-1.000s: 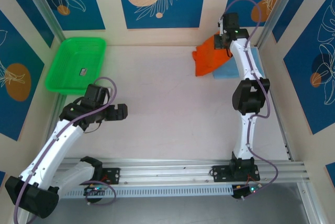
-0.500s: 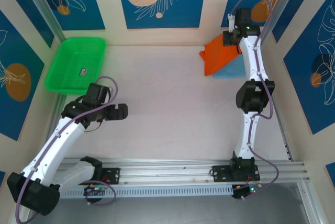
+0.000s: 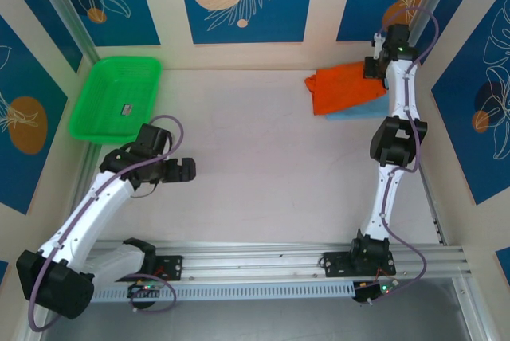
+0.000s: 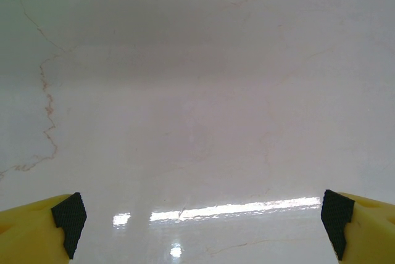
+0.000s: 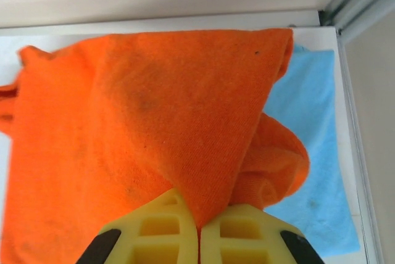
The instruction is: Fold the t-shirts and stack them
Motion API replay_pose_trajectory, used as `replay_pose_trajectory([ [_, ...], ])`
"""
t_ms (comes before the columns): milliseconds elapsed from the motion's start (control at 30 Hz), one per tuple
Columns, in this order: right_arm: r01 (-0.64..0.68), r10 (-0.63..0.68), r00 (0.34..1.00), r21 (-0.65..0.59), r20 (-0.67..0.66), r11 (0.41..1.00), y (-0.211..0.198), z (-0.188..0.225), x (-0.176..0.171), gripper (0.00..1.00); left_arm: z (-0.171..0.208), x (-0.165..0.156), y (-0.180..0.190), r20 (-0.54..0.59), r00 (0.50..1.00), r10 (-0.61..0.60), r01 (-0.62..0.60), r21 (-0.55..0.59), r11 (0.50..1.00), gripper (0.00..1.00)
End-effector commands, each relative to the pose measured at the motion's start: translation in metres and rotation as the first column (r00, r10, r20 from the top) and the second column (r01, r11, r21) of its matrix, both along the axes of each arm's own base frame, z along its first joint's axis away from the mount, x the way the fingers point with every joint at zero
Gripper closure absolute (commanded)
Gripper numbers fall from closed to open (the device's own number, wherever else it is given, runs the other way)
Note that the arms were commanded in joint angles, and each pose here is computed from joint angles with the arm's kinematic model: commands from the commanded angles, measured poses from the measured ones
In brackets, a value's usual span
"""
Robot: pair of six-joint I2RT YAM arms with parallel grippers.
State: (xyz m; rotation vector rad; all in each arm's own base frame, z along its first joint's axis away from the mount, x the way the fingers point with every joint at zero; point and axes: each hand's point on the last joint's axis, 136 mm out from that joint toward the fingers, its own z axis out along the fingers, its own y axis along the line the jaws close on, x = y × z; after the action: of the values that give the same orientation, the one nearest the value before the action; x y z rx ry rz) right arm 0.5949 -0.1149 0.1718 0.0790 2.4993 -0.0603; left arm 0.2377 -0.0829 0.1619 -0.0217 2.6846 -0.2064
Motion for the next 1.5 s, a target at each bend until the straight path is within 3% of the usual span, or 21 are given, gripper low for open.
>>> replay_pose_trajectory([
  [0, 0.014, -0.014, 0.999, -0.006, 0.038, 1.000, -0.015, -0.003, 0.012, 0.95, -0.004, 0.000, 0.000, -0.017, 1.000, -0.017, 0.017, 0.002, 1.000, 0.00],
  [67, 0.040, -0.039, 0.999, -0.017, 0.032, 0.999, -0.028, -0.015, 0.015, 0.89, -0.007, 0.000, 0.000, -0.028, 0.999, -0.019, 0.019, 0.002, 1.000, 0.00],
  [133, 0.091, -0.089, 0.996, -0.060, 0.027, 0.994, -0.047, -0.028, 0.018, 0.67, -0.008, 0.000, -0.001, -0.036, 0.999, -0.022, 0.022, 0.004, 1.000, 0.00],
  [267, 0.216, -0.211, 0.975, -0.083, 0.071, 0.973, -0.075, -0.029, 0.025, 0.37, -0.008, 0.001, 0.000, -0.033, 0.999, -0.022, 0.022, 0.005, 1.000, 0.00],
  [300, 0.259, -0.250, 0.964, -0.096, 0.093, 0.961, -0.081, -0.021, 0.026, 0.21, -0.008, 0.001, 0.000, -0.032, 0.999, -0.019, 0.020, 0.006, 1.000, 0.00],
  [333, 0.297, -0.284, 0.952, -0.117, 0.114, 0.948, -0.086, -0.015, 0.026, 0.18, -0.008, 0.000, 0.000, -0.033, 0.999, -0.019, 0.020, 0.006, 1.000, 0.00],
  [567, 0.422, -0.420, 0.893, 0.021, 0.159, 0.906, -0.052, 0.030, -0.001, 0.14, 0.004, 0.001, 0.011, 0.027, 1.000, 0.011, -0.012, 0.034, 0.999, 0.00],
  [633, 0.370, -0.388, 0.893, 0.116, 0.228, 0.922, -0.022, 0.050, -0.011, 0.05, 0.010, 0.001, 0.015, 0.057, 0.998, 0.024, -0.027, 0.043, 0.999, 0.00],
  [767, 0.190, -0.275, 0.917, 0.288, 0.290, 0.938, 0.057, 0.069, -0.039, 0.01, 0.022, 0.001, 0.032, 0.120, 0.989, 0.084, -0.095, 0.095, 0.991, 0.00],
  [933, -0.041, -0.105, 0.905, 0.331, 0.412, 0.943, 0.138, 0.090, -0.105, 0.01, 0.047, -0.002, 0.054, 0.256, 0.951, 0.171, -0.203, 0.106, 0.973, 0.00],
  [1067, -0.100, -0.076, 0.860, 0.314, 0.504, 0.944, 0.158, 0.093, -0.178, 0.01, 0.090, -0.004, 0.061, 0.429, 0.882, 0.193, -0.234, 0.044, 0.971, 0.00],
  [1200, -0.061, -0.131, 0.808, 0.302, 0.575, 0.951, 0.145, 0.077, -0.236, 0.01, 0.138, 0.005, 0.065, 0.680, 0.709, 0.187, -0.222, -0.037, 0.974, 0.00],
  [1300, -0.079, -0.082, 0.772, 0.223, 0.631, 0.972, 0.139, 0.060, -0.256, 0.01, 0.151, 0.018, 0.070, 0.784, 0.607, 0.133, -0.238, 0.020, 0.971, 0.00],
  [1367, -0.089, -0.026, 0.754, 0.142, 0.656, 0.986, 0.137, 0.049, -0.264, 0.01, 0.155, 0.028, 0.076, 0.811, 0.575, 0.107, -0.281, 0.073, 0.957, 0.00],
  [1467, -0.117, 0.027, 0.738, 0.089, 0.674, 0.989, 0.140, 0.035, -0.263, 0.01, 0.144, 0.051, 0.083, 0.796, 0.598, 0.096, -0.326, 0.132, 0.936, 0.00],
])
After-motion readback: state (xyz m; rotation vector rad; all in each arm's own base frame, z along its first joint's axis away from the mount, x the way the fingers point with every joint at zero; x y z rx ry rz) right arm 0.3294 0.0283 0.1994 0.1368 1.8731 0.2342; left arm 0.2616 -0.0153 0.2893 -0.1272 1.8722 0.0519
